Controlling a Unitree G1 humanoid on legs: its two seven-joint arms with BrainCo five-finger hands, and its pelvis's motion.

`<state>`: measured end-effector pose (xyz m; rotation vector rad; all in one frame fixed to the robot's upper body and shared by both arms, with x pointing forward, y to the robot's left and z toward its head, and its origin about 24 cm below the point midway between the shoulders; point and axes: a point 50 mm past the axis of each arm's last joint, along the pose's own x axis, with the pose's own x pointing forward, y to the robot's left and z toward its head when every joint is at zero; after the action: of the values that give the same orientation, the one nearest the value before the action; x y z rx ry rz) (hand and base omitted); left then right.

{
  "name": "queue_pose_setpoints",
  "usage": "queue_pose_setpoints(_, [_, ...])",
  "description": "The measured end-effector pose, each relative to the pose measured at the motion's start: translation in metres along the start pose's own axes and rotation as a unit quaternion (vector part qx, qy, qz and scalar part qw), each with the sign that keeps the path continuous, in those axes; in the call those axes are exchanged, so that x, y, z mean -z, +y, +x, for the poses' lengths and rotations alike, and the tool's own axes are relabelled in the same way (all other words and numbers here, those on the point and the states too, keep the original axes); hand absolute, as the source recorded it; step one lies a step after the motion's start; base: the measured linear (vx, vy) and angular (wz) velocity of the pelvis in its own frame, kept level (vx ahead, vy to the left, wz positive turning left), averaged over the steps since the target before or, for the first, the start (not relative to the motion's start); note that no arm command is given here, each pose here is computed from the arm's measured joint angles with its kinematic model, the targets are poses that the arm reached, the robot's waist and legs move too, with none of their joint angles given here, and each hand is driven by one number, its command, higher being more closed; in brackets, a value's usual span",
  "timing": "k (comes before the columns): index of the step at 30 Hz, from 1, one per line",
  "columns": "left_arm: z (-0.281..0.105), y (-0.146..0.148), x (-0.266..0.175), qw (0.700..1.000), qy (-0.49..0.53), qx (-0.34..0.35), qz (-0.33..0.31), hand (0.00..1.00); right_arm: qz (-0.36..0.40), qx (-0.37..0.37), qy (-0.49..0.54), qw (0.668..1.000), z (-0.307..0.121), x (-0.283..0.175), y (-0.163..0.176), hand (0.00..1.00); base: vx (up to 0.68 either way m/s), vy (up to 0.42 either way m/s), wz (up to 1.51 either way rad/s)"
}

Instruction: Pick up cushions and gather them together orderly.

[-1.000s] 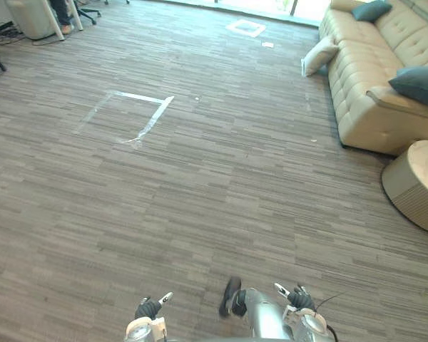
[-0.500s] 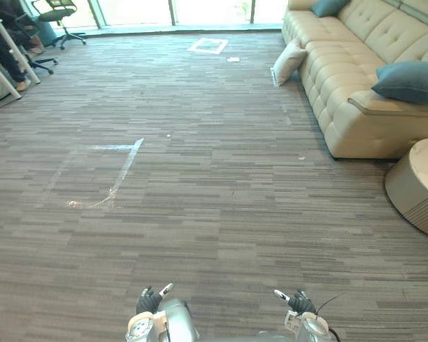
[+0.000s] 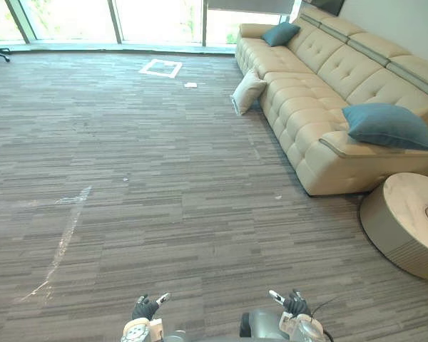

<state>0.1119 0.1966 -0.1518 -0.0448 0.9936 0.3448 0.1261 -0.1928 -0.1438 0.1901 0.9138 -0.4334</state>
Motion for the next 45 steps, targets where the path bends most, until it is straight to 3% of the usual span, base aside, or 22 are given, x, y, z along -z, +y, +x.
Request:
queue_pose_setpoints(5, [-0.003,-0.008,0.01,1.0,0.015,0.008,-0.002,0.0,-0.003,0.004,-0.003,1.0,0.001,-0.003,-0.004,0.0,0.79,-0.178,0.36])
queue_pose_setpoints(10, [-0.005,-0.017,0.007,0.999,0.009,0.006,-0.049,0.0,-0.036,0.009,-0.016,0.999,0.006,-0.018,-0.011,0.0,0.81,-0.232,-0.26])
queue_pose_setpoints(16, [-0.004,-0.006,-0.017,0.997,-0.054,-0.004,-0.054,0.0,-0.047,-0.037,0.01,0.998,0.004,-0.007,0.023,0.0,0.66,-0.081,-0.54])
queue_pose_setpoints(20, [-0.005,-0.011,-0.019,0.995,-0.06,0.002,-0.085,0.0,-0.055,-0.04,0.025,0.997,0.003,0.0,0.027,0.0,0.73,0.183,-0.64])
queue_pose_setpoints(22, [-0.004,-0.007,-0.023,0.995,-0.066,0.001,-0.071,0.0,-0.051,-0.044,0.039,0.997,0.001,0.007,0.032,0.0,0.71,0.25,-0.19])
queue_pose_setpoints(31, [0.001,-0.002,-0.009,1.0,-0.02,0.003,-0.003,0.0,-0.035,-0.013,0.011,0.999,0.001,0.003,0.009,0.0,0.7,0.204,0.45])
queue_pose_setpoints(38, [-0.001,-0.002,0.004,1.0,0.006,0.003,0.003,0.0,-0.007,0.015,0.008,1.0,0.0,0.003,-0.007,0.0,0.77,-0.148,0.75])
queue_pose_setpoints(42, [-0.004,-0.02,0.01,0.999,0.016,0.022,-0.018,0.0,-0.021,0.022,-0.001,1.0,0.002,-0.003,-0.016,0.0,0.91,-0.277,0.55])
queue_pose_setpoints(45, [-0.005,-0.018,0.011,0.998,0.02,0.008,-0.053,0.0,-0.039,0.024,-0.001,0.999,0.003,-0.007,-0.02,0.0,0.75,-0.176,-0.1])
